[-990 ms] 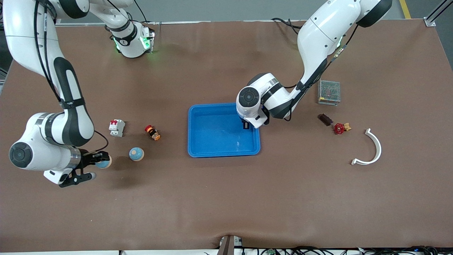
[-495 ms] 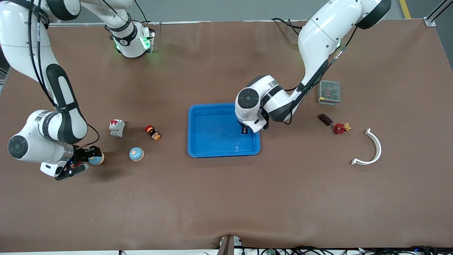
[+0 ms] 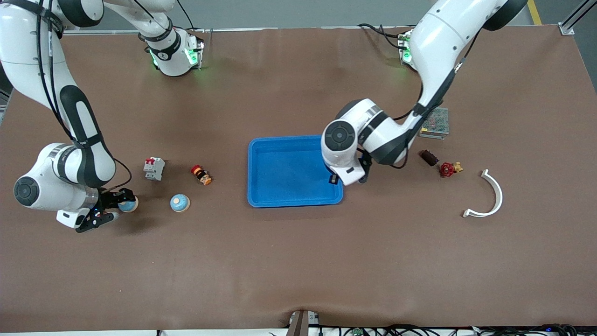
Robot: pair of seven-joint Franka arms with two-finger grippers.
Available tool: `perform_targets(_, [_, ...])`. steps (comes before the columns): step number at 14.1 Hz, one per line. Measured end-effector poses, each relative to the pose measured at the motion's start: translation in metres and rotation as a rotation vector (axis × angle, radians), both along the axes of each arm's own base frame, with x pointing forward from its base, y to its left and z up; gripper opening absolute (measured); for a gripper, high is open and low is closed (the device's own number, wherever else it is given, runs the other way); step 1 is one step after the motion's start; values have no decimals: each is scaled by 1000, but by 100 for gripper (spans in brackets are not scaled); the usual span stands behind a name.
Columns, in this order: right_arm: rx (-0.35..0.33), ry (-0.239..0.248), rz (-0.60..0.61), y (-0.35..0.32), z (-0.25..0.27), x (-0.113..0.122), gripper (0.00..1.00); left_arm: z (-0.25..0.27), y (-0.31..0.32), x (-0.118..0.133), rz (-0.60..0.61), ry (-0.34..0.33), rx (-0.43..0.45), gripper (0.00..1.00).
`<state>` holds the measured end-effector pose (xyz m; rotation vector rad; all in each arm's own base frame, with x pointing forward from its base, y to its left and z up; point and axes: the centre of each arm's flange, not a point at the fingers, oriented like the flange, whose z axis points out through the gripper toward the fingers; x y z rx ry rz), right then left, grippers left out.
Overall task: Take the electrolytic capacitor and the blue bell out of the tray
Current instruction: 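Set the bell beside the first bell while the left gripper lifts the capacitor, then carry the capacitor toward the white arc while the right gripper withdraws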
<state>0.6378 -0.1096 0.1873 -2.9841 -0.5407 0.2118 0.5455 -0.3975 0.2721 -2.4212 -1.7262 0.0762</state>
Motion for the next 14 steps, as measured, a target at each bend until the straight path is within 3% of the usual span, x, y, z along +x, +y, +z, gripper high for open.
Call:
perform_targets(5, [4,1,-4,0,0,-2,63,24,77,37,-159,52,8,34])
perform_targets(6, [8,4,-8,1,-1,-2,67,25,96,44,-190,67,6,34])
perform_targets(9, [38,31,-27,4,1,-5,95,24,165,64,-278,105,-8,34])
perform_targets(10, [47,48,-32,7,8,-5,100,23,191,72,-302,113,-17,34])
perform_targets(14, [60,95,-84,35,67,18,100,13,282,88,-354,151,-24,34])
